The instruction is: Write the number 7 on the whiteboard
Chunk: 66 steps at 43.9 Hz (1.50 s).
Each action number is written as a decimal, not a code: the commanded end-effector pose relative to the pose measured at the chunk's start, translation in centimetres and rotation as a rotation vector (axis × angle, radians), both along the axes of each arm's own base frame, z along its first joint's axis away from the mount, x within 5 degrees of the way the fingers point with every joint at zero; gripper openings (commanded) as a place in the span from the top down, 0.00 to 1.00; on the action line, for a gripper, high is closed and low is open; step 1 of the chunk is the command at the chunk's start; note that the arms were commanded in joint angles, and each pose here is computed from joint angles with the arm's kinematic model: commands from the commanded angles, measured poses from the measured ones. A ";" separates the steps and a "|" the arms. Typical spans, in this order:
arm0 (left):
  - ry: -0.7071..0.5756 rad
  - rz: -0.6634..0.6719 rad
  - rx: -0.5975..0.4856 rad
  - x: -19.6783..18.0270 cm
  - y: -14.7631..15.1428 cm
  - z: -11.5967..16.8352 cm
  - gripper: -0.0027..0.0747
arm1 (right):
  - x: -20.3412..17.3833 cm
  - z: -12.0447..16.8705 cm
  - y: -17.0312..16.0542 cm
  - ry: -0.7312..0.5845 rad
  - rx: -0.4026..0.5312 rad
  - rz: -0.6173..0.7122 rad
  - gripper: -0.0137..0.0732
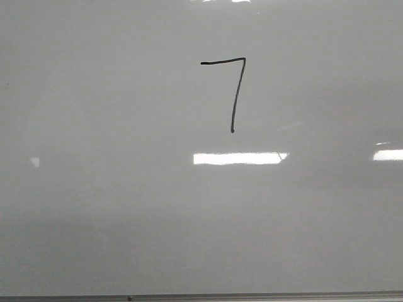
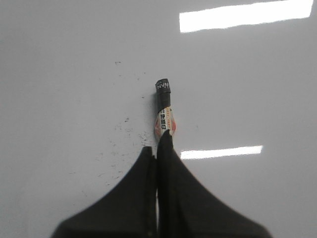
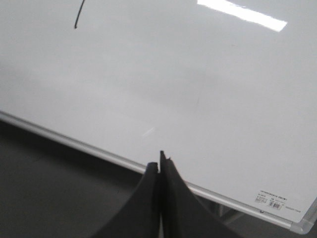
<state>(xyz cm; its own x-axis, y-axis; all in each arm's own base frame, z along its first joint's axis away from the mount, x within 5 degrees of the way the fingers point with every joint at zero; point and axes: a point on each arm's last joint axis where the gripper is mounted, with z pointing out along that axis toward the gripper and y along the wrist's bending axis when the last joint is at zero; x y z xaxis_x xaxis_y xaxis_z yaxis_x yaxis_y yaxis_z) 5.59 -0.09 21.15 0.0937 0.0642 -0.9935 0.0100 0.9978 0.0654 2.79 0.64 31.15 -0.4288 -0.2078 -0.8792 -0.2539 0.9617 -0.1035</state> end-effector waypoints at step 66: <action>-0.085 -0.013 -0.002 -0.2 -0.1 0.4 0.99 | 2.7 -10.6 -0.7 -0.553 0.194 -0.237 0.92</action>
